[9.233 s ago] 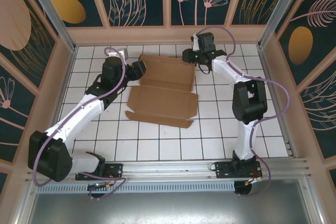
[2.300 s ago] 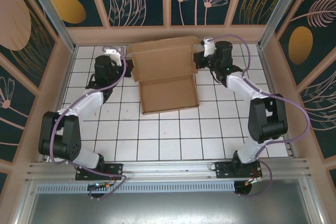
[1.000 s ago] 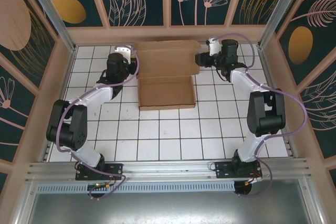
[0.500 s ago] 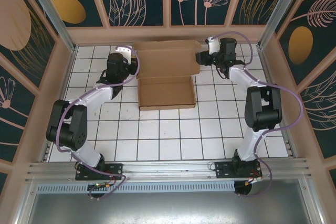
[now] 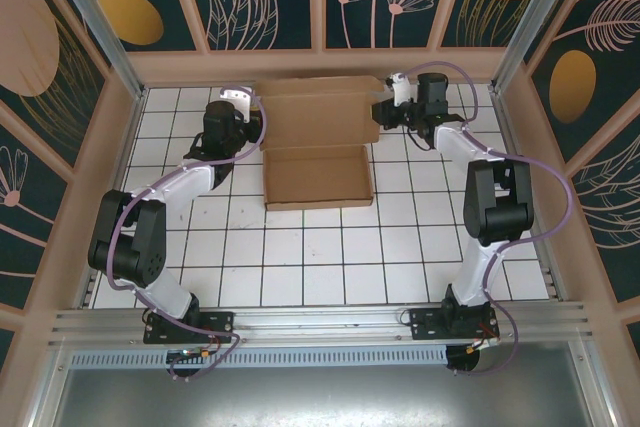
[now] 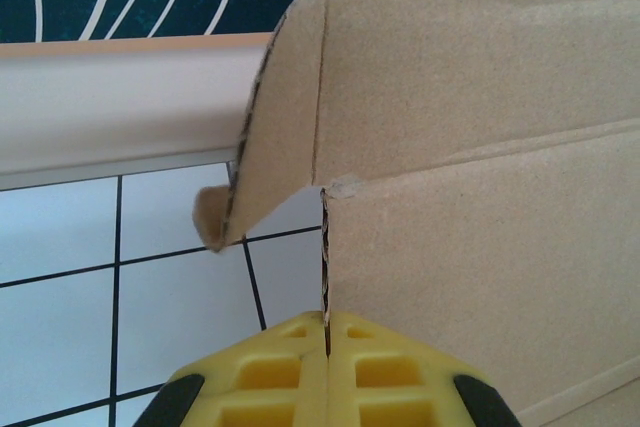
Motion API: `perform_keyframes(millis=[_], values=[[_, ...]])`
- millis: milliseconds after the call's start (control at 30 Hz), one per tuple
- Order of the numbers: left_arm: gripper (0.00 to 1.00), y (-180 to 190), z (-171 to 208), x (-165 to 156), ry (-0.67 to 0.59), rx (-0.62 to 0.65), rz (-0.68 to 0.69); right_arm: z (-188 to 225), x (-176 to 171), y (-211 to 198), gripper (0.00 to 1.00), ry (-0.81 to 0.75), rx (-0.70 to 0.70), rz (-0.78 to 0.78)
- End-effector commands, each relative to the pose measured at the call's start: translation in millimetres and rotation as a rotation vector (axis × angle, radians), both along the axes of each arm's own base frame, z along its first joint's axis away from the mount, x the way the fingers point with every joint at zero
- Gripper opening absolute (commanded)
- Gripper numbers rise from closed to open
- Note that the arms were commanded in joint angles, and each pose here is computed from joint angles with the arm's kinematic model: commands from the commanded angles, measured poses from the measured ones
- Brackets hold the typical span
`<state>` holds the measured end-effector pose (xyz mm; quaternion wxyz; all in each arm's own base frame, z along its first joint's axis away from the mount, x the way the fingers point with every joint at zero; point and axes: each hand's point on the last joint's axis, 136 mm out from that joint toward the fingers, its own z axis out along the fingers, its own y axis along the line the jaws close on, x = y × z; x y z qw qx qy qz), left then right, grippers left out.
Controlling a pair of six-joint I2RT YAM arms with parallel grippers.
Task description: Fold the paper box
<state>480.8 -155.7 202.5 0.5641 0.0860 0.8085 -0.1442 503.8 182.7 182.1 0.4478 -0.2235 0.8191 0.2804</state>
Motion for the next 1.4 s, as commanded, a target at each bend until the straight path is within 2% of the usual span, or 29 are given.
perform_keyframes(millis=[0, 67, 200, 400, 500, 600, 700, 867, 1167, 1367], values=[[0.00, -3, 14, 1, -0.035, -0.026, -0.016, 36, -4, 3, 0.09, -0.090, -0.006, -0.017], [0.00, -5, 20, 0, -0.052, -0.076, -0.018, 42, -5, 6, 0.00, -0.119, -0.021, -0.062], [0.00, -6, 32, -2, -0.078, -0.182, -0.007, 46, -7, 8, 0.00, -0.183, -0.079, -0.215], [0.00, 5, 16, -4, -0.055, -0.260, 0.094, 57, -15, 10, 0.00, -0.249, 0.066, -0.361], [0.00, -5, 8, -6, -0.051, -0.246, 0.109, 56, -13, 8, 0.00, -0.243, 0.114, -0.426], [0.00, -11, 2, -11, -0.063, -0.215, 0.145, 56, -15, 13, 0.00, -0.279, 0.096, -0.467], [0.00, -5, 3, -18, -0.102, -0.229, 0.216, 59, -22, 13, 0.00, -0.330, 0.121, -0.506], [0.00, 7, 4, -28, -0.156, -0.256, 0.312, 66, -31, 16, 0.00, -0.392, 0.197, -0.510], [0.01, -9, -10, -49, -0.173, -0.199, 0.345, 50, -58, 22, 0.01, -0.440, 0.258, -0.428], [0.04, -7, -19, -68, -0.195, -0.233, 0.368, 40, -78, 26, 0.02, -0.450, 0.275, -0.405]])
